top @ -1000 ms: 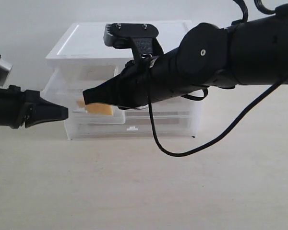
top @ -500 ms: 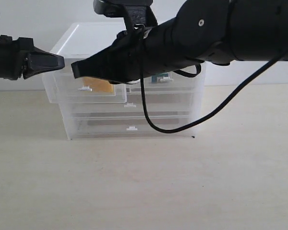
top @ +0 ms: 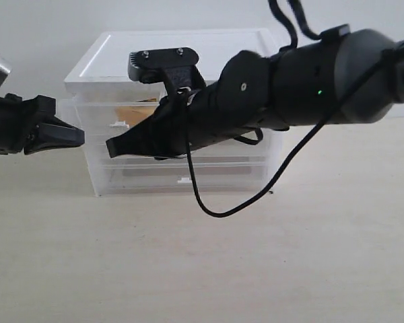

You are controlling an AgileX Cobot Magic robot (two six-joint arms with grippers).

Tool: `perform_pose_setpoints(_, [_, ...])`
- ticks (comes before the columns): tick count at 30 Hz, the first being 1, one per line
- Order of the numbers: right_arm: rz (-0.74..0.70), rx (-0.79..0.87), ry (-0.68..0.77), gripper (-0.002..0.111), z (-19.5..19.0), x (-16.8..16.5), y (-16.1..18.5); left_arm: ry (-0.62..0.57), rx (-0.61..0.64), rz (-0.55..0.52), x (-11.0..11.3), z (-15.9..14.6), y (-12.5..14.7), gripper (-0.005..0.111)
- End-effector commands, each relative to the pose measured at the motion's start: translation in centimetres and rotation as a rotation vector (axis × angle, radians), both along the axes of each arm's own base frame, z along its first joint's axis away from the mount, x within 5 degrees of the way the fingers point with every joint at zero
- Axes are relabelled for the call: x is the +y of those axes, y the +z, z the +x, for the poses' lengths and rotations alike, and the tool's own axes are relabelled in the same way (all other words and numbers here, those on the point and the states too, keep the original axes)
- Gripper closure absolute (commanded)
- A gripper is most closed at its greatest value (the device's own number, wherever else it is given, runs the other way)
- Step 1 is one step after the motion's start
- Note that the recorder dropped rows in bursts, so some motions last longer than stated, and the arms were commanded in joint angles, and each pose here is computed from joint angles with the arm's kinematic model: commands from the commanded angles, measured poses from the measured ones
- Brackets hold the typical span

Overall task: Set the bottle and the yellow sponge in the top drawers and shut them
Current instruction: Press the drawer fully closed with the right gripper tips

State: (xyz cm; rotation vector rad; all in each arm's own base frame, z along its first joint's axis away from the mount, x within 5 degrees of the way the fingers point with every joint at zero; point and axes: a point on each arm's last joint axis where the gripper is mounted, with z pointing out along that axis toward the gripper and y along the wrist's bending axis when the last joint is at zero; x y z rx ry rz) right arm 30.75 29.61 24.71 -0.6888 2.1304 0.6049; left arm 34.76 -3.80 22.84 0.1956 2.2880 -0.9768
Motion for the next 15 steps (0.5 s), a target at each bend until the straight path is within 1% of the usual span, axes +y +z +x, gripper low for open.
perform_pose_setpoints(1, [0.055, -0.139, -0.071, 0.108, 1.6, 0.4, -0.4, 0.106, -0.163, 0.006, 0.6, 1.2, 0.9, 0.103])
perform_pose_setpoints(2, [0.070, -0.173, -0.085, 0.108, 1.8, 0.4, -0.1, 0.122, -0.215, -0.010, 0.6, 1.5, 1.4, 0.103])
perform_pose_setpoints(5, [0.102, -0.244, -0.120, 0.108, 2.4, 0.2, 0.3, 0.166, -0.308, -0.061, 0.7, 2.3, 2.7, 0.103])
perform_pose_setpoints(10, [0.128, -0.316, -0.166, 0.108, 3.3, -0.5, 1.0, 0.154, -0.369, -0.070, 0.7, 3.3, 4.3, 0.103])
perform_pose_setpoints(14, [0.128, -0.327, -0.176, 0.108, 3.6, -0.8, 1.1, 0.145, -0.387, -0.080, 0.7, 3.5, 4.9, 0.103])
perform_pose_setpoints(15, [0.127, -0.323, -0.173, 0.108, 3.5, -0.8, 1.2, 0.138, -0.381, -0.097, 0.6, 3.4, 4.9, 0.103])
